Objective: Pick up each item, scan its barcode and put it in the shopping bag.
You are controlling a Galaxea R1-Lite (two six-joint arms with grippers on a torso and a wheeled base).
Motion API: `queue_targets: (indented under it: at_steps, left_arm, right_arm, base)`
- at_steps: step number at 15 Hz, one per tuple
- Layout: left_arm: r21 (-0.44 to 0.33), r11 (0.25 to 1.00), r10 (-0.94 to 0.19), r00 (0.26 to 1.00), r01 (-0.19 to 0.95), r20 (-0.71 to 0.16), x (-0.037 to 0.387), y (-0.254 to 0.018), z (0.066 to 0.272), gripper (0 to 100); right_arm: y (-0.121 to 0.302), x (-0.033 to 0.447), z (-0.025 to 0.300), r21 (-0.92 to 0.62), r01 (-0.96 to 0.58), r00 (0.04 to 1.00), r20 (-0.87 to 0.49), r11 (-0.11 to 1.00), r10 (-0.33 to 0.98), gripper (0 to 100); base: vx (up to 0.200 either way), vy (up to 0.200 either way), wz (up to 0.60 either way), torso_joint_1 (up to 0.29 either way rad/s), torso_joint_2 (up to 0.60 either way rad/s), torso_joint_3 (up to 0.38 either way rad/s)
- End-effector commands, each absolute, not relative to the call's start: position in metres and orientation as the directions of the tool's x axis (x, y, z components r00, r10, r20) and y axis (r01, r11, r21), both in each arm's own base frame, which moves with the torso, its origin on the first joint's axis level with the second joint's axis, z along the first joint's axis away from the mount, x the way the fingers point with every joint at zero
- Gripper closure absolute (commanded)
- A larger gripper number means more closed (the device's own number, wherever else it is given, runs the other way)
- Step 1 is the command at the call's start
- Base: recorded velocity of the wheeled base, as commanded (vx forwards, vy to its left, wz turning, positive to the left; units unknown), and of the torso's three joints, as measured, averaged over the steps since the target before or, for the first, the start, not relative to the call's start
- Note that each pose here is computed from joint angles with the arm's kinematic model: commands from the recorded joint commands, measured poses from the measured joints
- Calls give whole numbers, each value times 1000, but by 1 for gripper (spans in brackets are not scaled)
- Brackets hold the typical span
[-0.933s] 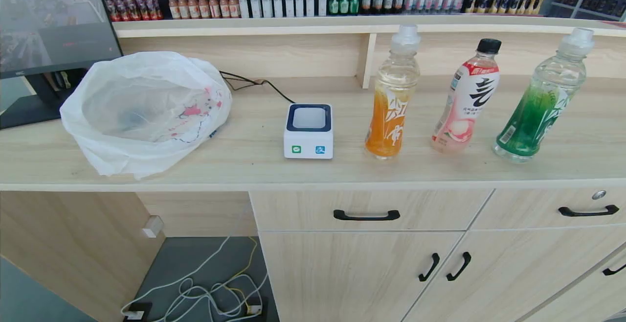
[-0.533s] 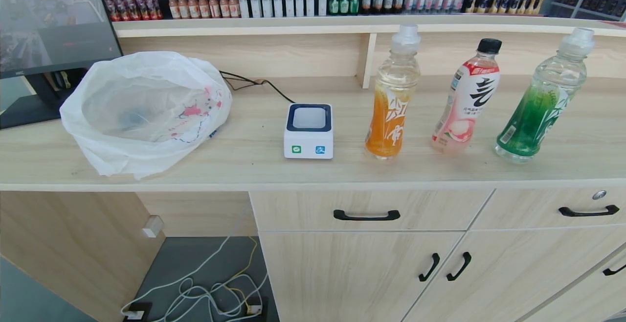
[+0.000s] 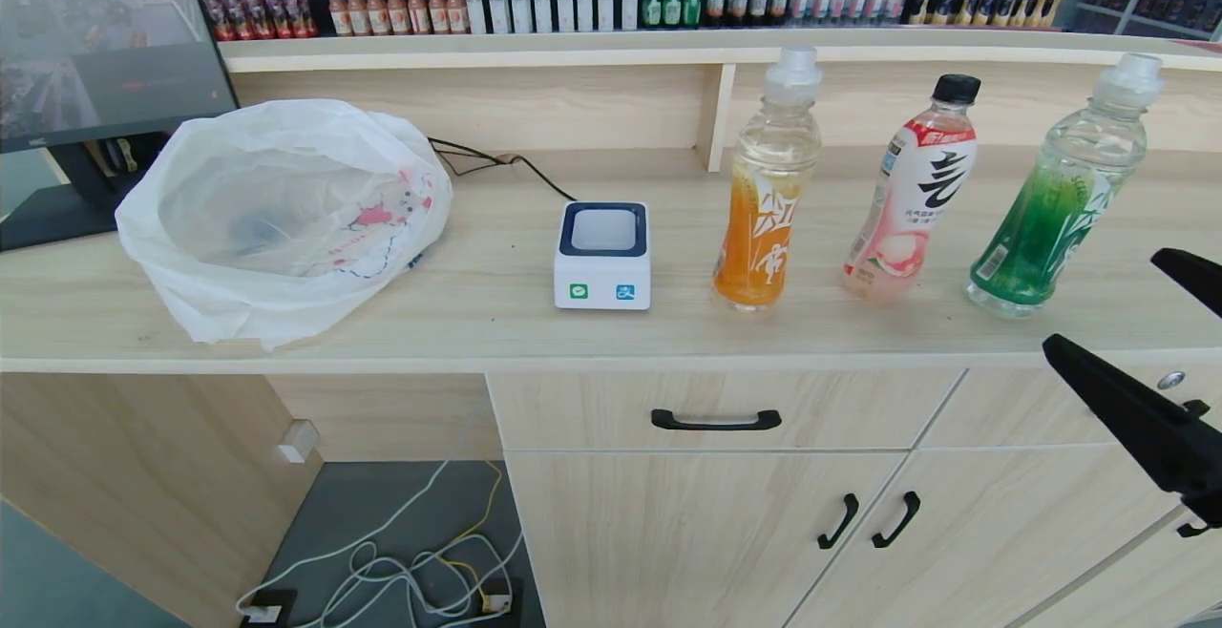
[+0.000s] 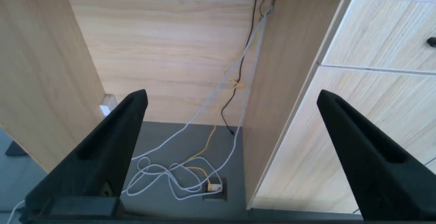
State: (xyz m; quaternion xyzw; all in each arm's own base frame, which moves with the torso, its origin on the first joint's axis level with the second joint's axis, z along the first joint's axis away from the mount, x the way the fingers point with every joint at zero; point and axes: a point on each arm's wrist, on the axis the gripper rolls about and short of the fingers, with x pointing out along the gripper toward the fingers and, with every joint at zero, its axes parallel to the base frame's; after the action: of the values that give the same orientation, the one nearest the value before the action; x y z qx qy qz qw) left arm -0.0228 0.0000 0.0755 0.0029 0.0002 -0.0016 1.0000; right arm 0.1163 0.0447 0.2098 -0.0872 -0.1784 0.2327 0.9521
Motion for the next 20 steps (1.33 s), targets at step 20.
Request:
queue_targets:
  at_steps: [20]
  left_arm:
    - [6, 1000, -3, 1000, 3, 0, -23, 0, 75, 0]
  right_arm:
    - [137, 205, 188, -182, -464, 855, 163, 867, 492, 0]
  base:
    - [0, 0, 0, 0, 0, 0]
